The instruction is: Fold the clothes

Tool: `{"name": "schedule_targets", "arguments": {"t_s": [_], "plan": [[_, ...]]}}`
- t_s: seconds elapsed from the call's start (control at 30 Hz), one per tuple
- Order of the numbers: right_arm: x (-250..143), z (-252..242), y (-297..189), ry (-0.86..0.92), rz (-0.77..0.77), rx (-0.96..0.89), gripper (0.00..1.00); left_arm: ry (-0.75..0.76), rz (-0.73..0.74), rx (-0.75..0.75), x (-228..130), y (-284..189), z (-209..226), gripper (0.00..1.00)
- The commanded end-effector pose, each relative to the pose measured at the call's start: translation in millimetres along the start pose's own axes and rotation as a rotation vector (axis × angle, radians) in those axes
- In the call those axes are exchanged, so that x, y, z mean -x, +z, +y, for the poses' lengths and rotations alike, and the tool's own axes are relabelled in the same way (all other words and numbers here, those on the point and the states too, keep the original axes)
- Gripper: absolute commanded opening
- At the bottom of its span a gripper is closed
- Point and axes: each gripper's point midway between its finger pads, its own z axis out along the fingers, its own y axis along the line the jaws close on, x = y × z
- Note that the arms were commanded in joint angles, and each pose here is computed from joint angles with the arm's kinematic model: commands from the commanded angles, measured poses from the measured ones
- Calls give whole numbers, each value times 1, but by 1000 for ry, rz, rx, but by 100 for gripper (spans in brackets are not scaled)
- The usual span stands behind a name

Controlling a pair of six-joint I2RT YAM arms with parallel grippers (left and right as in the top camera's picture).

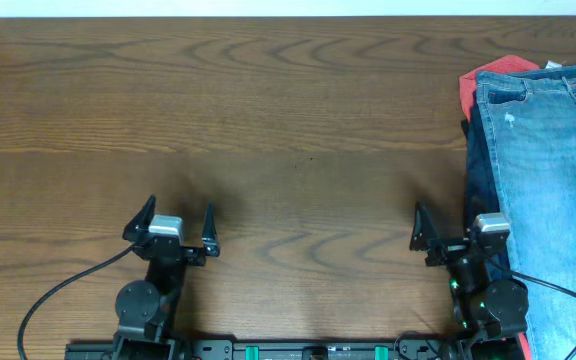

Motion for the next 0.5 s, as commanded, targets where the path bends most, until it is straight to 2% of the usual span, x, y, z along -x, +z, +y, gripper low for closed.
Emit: {"name": "schedule_targets", "arguments": {"t_s": [0.0,0.23,0.33,0.47], "plan": [[18,19,-7,38,9,92,99,16,-39,-103,16,-4,-17,98],[56,26,-18,47,196,50,99,-16,-33,-128,74,-20,-22,98],[63,27,-11,54,324,23,99,-36,46,-127,95,-23,-22,98],[66,27,5,69,553,-26,99,-99,225,-130,119,-18,-25,98]]}}
